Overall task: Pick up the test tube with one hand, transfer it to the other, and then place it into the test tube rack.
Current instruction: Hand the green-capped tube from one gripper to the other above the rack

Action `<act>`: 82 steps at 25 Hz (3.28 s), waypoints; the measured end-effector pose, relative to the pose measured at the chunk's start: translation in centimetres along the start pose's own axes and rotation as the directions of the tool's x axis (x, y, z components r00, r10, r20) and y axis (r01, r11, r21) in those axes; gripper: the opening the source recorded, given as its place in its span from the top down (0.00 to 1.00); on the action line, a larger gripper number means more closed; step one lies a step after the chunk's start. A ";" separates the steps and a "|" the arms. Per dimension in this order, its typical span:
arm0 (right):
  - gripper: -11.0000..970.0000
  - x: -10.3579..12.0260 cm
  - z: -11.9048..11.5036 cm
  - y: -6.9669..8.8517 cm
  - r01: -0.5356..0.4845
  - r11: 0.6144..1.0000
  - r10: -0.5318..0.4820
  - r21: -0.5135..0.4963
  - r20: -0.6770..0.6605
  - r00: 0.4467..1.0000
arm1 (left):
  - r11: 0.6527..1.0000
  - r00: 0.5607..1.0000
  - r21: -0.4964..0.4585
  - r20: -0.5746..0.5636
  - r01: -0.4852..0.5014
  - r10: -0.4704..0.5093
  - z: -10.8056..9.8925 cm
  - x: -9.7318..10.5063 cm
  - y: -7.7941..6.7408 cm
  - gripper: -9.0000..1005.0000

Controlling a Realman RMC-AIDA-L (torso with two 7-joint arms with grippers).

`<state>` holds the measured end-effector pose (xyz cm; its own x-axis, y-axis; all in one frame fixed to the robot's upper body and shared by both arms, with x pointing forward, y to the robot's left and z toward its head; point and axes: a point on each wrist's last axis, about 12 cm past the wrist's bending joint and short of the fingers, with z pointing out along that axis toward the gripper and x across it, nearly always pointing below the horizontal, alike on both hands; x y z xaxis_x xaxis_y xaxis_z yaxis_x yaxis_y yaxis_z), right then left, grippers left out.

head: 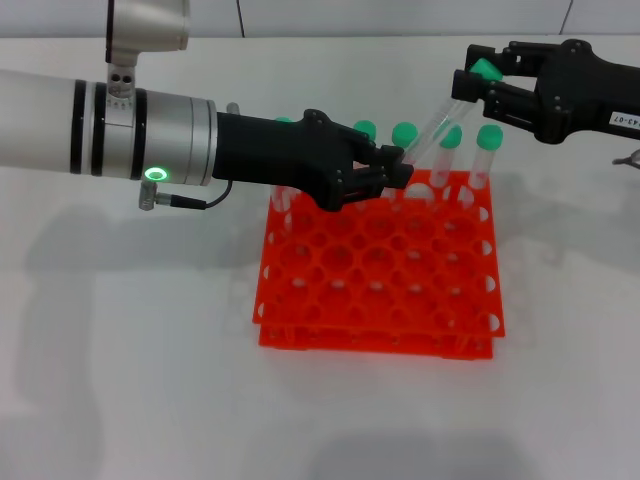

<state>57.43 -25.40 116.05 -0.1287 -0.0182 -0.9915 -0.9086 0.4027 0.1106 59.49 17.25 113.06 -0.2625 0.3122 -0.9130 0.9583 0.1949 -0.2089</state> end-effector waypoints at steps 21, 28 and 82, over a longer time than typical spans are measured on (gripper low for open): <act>0.69 -0.1 0.0 0.0 0.001 1.000 -0.001 -0.001 0.004 1.000 | 1.000 1.000 0.006 0.011 0.002 -0.002 0.1 0.1 -0.2 0.80; 0.70 0.0 -0.1 0.0 -0.002 1.000 0.002 0.003 0.003 1.000 | 1.000 1.000 0.004 0.013 -0.002 0.002 0.0 0.0 -0.2 0.80; 0.70 0.1 -0.1 0.1 -0.003 1.000 0.003 -0.004 0.002 1.000 | 1.000 1.000 0.029 -0.005 0.005 -0.005 -0.9 -0.6 -0.9 0.11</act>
<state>57.28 -25.47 116.00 -0.1308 -0.0154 -0.9913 -0.9099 0.3989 0.1139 58.68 17.75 114.12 -0.2677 0.3157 -0.9103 0.9599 0.1695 -0.2235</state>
